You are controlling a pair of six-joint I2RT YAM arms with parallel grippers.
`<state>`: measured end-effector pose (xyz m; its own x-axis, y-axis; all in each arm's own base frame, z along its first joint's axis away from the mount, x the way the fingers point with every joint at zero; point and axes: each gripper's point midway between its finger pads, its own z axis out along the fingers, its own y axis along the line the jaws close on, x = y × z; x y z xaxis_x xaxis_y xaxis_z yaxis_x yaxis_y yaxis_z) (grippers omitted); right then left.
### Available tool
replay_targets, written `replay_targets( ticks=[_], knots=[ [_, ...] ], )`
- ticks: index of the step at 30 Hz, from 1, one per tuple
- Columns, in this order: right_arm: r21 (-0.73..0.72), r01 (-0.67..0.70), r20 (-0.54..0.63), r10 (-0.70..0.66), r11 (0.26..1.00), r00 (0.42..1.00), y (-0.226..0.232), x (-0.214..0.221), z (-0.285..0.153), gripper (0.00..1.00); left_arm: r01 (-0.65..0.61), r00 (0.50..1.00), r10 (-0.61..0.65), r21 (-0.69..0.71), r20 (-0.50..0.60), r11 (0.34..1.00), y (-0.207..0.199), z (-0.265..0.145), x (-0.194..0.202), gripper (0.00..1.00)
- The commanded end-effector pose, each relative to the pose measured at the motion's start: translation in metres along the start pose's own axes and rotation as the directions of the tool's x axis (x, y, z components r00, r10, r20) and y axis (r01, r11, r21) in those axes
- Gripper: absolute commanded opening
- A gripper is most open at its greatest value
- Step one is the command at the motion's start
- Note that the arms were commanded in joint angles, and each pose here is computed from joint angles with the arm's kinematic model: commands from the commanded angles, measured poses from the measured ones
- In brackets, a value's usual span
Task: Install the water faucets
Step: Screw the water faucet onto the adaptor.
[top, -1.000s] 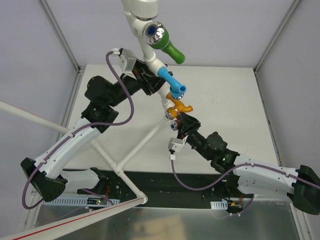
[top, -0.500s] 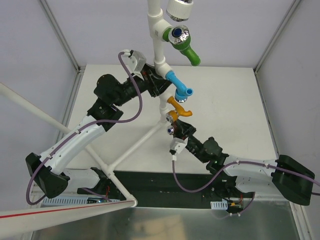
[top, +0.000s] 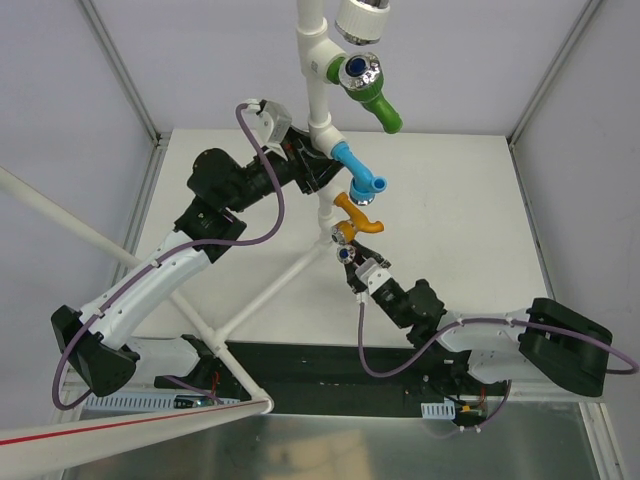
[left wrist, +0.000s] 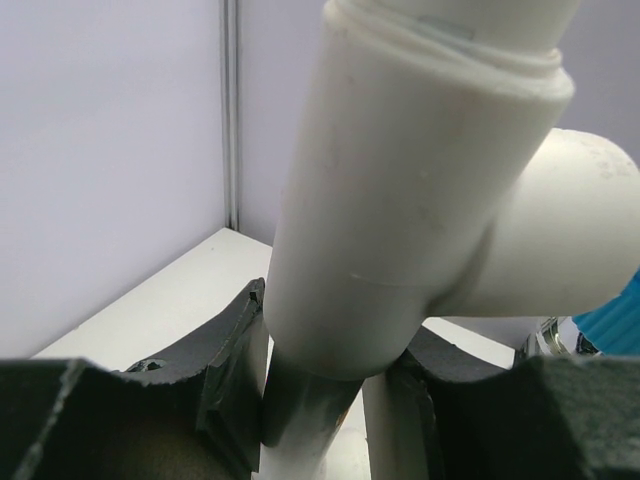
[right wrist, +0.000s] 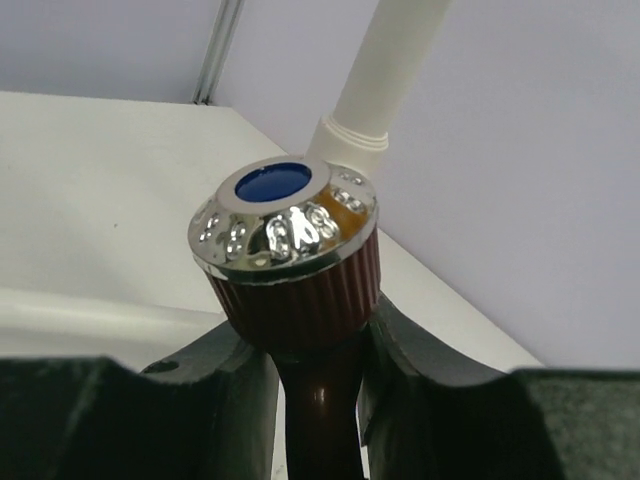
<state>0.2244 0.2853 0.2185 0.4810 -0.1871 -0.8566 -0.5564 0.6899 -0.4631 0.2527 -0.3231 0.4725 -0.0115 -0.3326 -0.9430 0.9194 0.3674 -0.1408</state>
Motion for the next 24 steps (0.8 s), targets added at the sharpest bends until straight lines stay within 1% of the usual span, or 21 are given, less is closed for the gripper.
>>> replay_targets(
  ticks=[1,6,11,15,18,22,23,24],
  knots=[
    [-0.034,-0.386,0.028,0.387,0.922,0.922,0.034,-0.013,0.008,0.00,0.183,0.952,-0.256,0.362,0.166,0.914,-0.108,-0.030,-0.100,0.00],
    [0.046,-0.522,0.053,0.520,0.851,0.852,0.030,-0.019,0.015,0.00,0.182,0.952,-0.256,0.361,0.170,0.915,-0.108,-0.030,-0.101,0.00],
    [0.084,-0.672,0.115,0.663,0.735,0.740,0.024,-0.030,0.015,0.00,0.182,0.950,-0.258,0.358,0.176,0.916,-0.107,-0.031,-0.103,0.00],
    [0.106,-0.719,0.143,0.706,0.686,0.694,0.019,-0.037,0.015,0.00,0.185,0.949,-0.260,0.354,0.177,0.917,-0.105,-0.030,-0.101,0.00],
    [0.133,-0.761,0.166,0.743,0.635,0.648,0.015,-0.041,0.016,0.00,0.184,0.948,-0.261,0.358,0.180,0.916,-0.107,-0.032,-0.102,0.00],
    [0.148,-0.825,0.208,0.798,0.546,0.566,0.009,-0.048,0.016,0.00,0.183,0.949,-0.259,0.353,0.181,0.918,-0.105,-0.032,-0.102,0.00],
    [0.140,-0.855,0.227,0.824,0.500,0.519,0.008,-0.052,0.017,0.00,0.182,0.948,-0.259,0.354,0.183,0.917,-0.106,-0.032,-0.103,0.00],
    [0.140,-0.870,0.243,0.835,0.473,0.494,0.005,-0.054,0.017,0.00,0.183,0.948,-0.259,0.354,0.183,0.917,-0.106,-0.032,-0.102,0.00]
  ],
)
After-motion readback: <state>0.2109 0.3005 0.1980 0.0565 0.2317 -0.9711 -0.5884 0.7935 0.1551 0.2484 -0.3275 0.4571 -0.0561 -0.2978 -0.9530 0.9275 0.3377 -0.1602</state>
